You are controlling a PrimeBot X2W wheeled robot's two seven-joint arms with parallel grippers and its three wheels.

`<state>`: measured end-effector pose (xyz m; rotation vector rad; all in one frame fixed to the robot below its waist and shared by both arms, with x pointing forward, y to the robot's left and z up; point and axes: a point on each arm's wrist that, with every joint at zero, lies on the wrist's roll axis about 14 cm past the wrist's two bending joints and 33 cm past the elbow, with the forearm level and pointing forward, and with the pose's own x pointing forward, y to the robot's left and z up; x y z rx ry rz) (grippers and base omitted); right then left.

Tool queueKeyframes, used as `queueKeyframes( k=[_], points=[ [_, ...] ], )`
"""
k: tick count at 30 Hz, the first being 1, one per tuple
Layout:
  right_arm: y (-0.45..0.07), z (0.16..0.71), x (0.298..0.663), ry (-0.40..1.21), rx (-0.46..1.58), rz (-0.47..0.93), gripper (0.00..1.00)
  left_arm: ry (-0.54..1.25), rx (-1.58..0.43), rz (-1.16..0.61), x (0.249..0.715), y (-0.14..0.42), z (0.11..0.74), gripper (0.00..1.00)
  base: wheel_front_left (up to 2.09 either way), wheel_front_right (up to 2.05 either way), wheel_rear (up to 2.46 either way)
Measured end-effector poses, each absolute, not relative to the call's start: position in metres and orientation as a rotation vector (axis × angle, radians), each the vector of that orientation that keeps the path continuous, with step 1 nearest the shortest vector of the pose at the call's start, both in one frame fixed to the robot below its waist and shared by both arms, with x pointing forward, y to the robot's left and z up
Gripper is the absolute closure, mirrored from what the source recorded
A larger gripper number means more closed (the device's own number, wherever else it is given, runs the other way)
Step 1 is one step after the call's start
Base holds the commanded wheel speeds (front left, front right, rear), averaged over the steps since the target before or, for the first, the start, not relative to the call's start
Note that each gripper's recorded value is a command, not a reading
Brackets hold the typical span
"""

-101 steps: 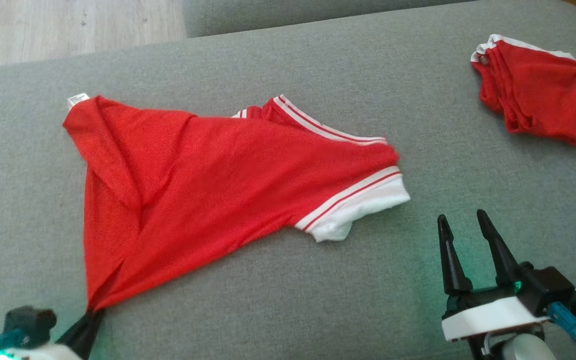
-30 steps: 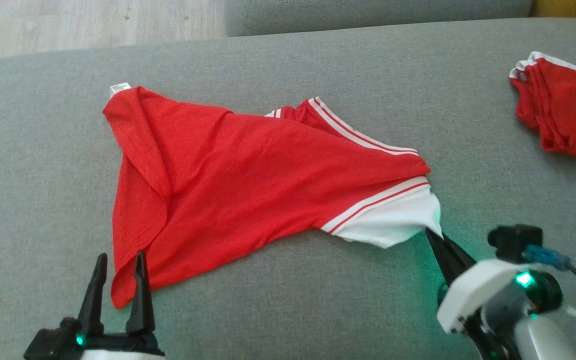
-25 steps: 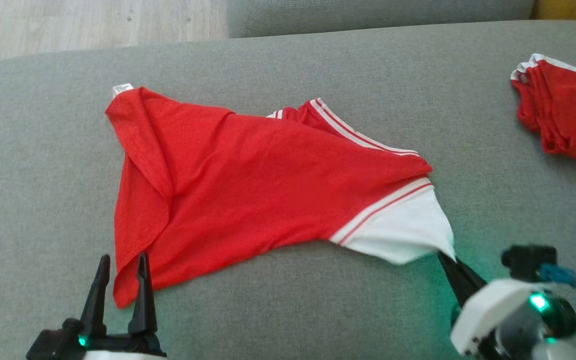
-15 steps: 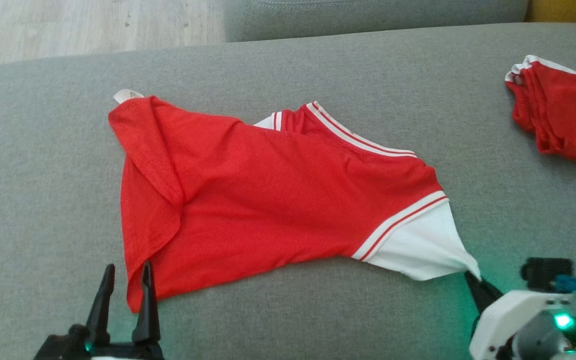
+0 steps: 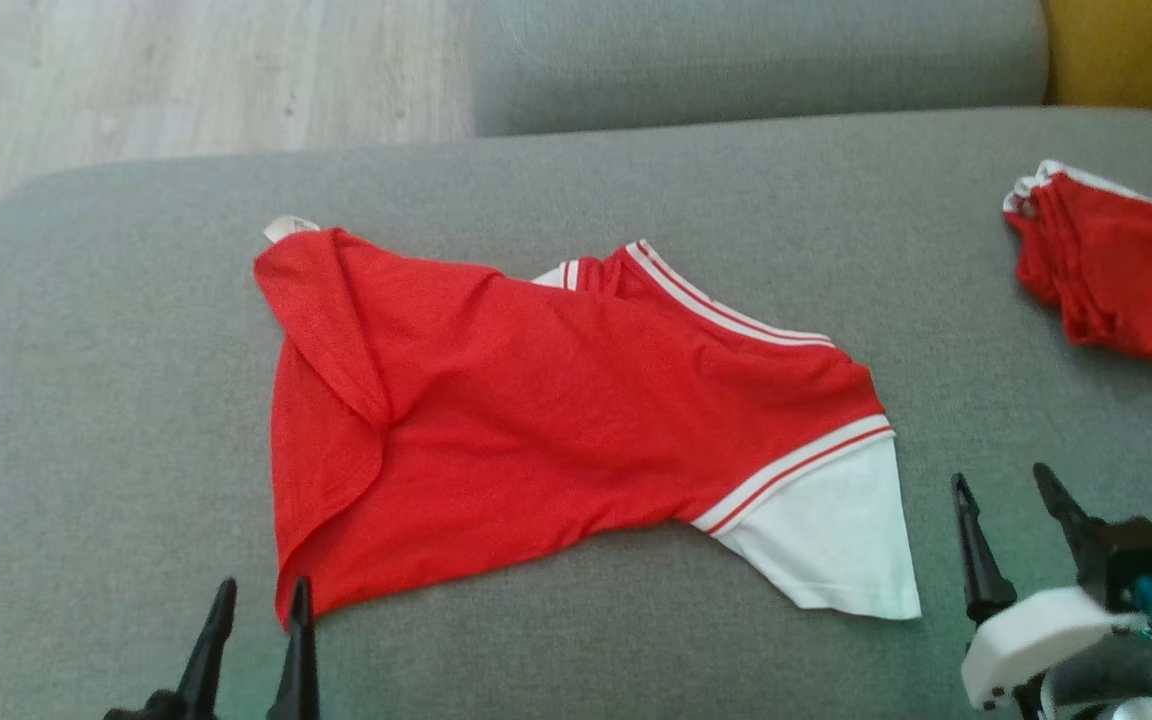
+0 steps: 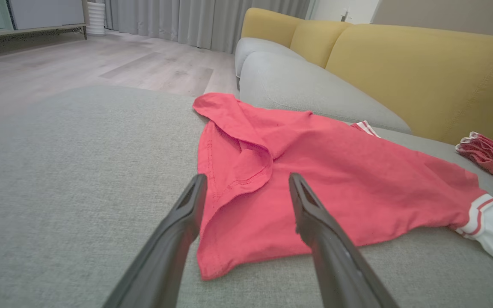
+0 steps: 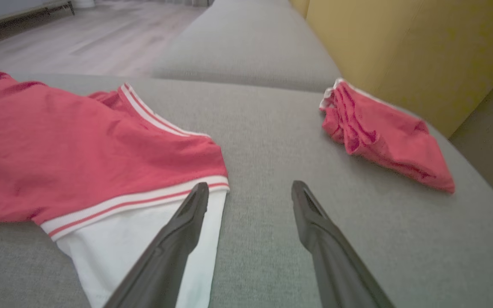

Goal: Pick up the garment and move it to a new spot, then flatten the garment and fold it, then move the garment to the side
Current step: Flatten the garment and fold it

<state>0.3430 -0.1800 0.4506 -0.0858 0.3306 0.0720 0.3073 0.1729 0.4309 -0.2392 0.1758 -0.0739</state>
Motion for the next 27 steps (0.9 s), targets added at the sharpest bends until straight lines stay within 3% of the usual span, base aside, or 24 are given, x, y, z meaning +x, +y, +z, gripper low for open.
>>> queueKeyframes(
  k=[8, 27],
  points=[
    [-0.173, 0.455, 0.335, 0.153, -0.079, 0.102, 0.00, 0.135, -0.213, -0.027, 0.299, 0.191, 0.441, 0.00, 0.00, 0.00, 0.00],
    [-0.157, 0.434, 0.325, 0.160, -0.010, 0.142, 0.00, 0.144, -0.190, 0.020, 0.287, 0.206, 0.436, 0.00, 0.00, 0.00, 0.00]
  ],
)
